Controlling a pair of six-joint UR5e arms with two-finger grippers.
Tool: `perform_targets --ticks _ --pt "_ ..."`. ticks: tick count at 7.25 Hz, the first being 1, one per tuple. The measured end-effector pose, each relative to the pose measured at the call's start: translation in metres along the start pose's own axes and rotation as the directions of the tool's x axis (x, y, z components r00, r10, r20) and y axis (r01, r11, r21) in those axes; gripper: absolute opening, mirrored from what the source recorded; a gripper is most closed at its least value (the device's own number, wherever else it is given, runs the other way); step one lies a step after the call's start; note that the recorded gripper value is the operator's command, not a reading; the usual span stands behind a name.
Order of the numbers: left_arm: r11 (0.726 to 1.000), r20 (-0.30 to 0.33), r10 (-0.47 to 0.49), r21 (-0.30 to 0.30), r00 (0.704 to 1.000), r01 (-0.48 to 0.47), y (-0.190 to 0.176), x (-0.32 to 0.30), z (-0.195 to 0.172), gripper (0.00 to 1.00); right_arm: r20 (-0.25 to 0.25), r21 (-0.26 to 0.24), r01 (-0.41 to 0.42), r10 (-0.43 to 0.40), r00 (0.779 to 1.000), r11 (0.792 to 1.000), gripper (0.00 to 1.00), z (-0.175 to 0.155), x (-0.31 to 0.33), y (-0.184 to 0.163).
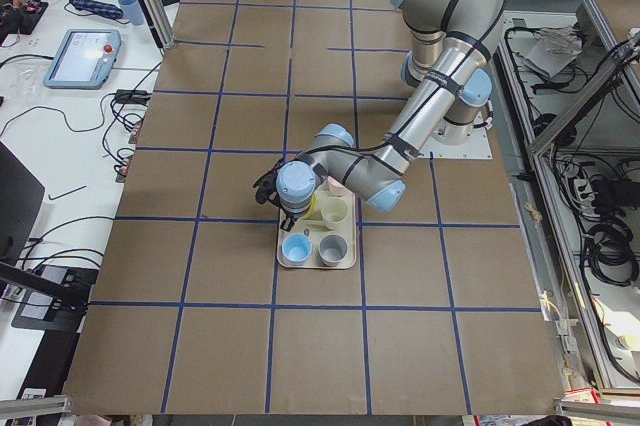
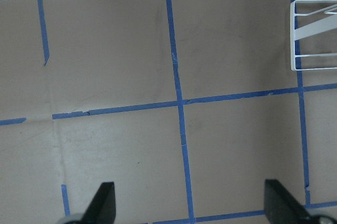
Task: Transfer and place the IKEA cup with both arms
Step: 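Lower the yellow cup into the empty tray slot with the left gripper, then open the left gripper and lift it off the yellow cup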
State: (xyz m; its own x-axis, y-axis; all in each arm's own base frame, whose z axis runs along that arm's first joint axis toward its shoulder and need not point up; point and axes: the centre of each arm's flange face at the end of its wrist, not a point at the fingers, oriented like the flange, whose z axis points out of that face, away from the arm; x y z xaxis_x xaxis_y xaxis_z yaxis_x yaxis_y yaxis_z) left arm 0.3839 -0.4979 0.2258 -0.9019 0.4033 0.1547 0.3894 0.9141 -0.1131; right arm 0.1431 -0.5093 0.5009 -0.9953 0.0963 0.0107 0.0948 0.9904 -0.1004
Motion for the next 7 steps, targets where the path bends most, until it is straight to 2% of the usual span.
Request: perform_targets --ticks 3,5,7 --pt "1.0 0.029 0.004 0.003 1.0 -0.004 -0.004 -0.002 -0.018 0.88 0.001 0.0 0.0 0.0 1.0 1.0 1.0 0.0 0.0 0.0" --pt "1.0 0.031 -0.016 0.002 0.999 0.016 -0.017 0.01 -0.061 0.93 0.001 0.001 0.0 0.0 1.0 1.0 1.0 -0.001 0.0 0.0" --pt "0.997 0.021 -0.08 -0.01 0.997 0.08 -0.062 0.057 -0.118 1.0 0.001 0.002 0.0 0.0 1.0 1.0 1.0 -0.001 0.0 0.0"
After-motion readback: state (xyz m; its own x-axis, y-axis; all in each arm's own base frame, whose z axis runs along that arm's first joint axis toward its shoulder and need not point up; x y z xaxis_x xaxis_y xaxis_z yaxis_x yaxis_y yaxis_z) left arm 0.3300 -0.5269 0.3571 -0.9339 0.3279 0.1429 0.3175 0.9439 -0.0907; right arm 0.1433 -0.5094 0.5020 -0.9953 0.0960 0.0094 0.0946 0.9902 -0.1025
